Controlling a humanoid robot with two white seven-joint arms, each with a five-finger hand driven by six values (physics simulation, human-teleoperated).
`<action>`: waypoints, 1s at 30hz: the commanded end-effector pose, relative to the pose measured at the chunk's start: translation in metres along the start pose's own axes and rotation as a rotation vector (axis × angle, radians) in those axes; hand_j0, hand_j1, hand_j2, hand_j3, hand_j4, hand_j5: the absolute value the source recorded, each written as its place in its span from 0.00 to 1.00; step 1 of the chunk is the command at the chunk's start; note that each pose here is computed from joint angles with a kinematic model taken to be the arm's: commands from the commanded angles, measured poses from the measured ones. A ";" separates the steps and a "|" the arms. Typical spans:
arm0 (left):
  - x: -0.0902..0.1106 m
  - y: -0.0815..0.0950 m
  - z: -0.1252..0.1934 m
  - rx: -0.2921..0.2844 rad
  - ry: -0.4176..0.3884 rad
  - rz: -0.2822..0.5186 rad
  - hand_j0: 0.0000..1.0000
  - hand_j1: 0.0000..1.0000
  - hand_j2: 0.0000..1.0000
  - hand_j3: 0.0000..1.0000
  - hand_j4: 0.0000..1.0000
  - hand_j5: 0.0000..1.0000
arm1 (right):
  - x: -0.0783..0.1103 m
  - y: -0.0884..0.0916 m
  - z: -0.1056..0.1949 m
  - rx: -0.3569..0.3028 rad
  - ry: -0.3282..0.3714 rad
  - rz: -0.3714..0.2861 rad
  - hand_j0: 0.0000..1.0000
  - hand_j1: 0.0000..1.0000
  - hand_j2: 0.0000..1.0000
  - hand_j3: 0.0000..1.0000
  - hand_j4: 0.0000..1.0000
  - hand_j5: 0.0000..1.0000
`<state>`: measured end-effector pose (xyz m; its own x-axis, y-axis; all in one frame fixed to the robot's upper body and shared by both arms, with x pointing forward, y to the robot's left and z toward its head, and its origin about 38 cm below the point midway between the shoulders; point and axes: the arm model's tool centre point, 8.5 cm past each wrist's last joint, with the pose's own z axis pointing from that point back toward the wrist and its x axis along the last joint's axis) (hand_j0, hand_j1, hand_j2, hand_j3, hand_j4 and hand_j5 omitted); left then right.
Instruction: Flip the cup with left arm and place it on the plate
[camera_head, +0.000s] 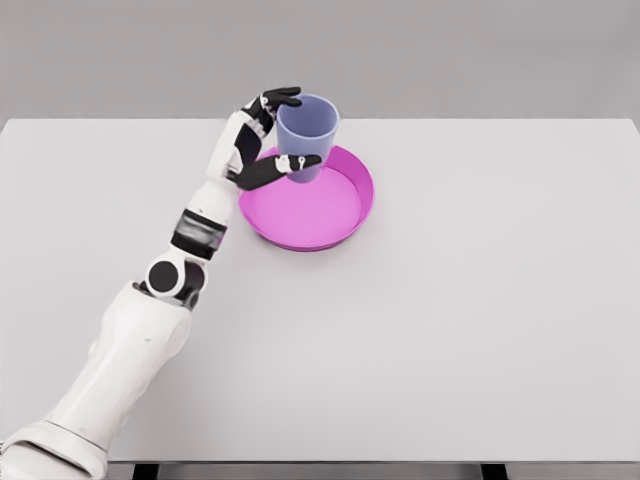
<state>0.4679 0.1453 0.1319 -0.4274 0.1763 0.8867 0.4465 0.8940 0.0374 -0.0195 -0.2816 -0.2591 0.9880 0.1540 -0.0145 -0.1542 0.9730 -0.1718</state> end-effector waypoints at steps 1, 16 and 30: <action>-0.010 -0.001 0.004 0.029 0.021 0.037 0.53 0.53 0.53 0.53 0.53 0.53 | -0.001 0.000 0.000 0.000 0.002 0.000 1.00 1.00 1.00 1.00 1.00 1.00; -0.025 -0.008 0.011 0.019 0.068 0.041 0.53 0.53 0.53 0.53 0.53 0.53 | -0.001 0.000 0.000 0.000 0.002 0.000 1.00 1.00 1.00 1.00 1.00 1.00; -0.041 -0.006 0.016 0.036 0.122 0.036 0.53 0.53 0.53 0.53 0.53 0.53 | 0.000 0.000 0.000 0.000 0.000 0.000 1.00 1.00 1.00 1.00 1.00 1.00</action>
<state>0.4701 0.1387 0.0895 -0.3150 0.1590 0.9357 0.4329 0.9014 -0.0075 -0.0195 -0.2816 -0.2591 0.9880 0.1540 -0.0145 -0.1542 0.9730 -0.1717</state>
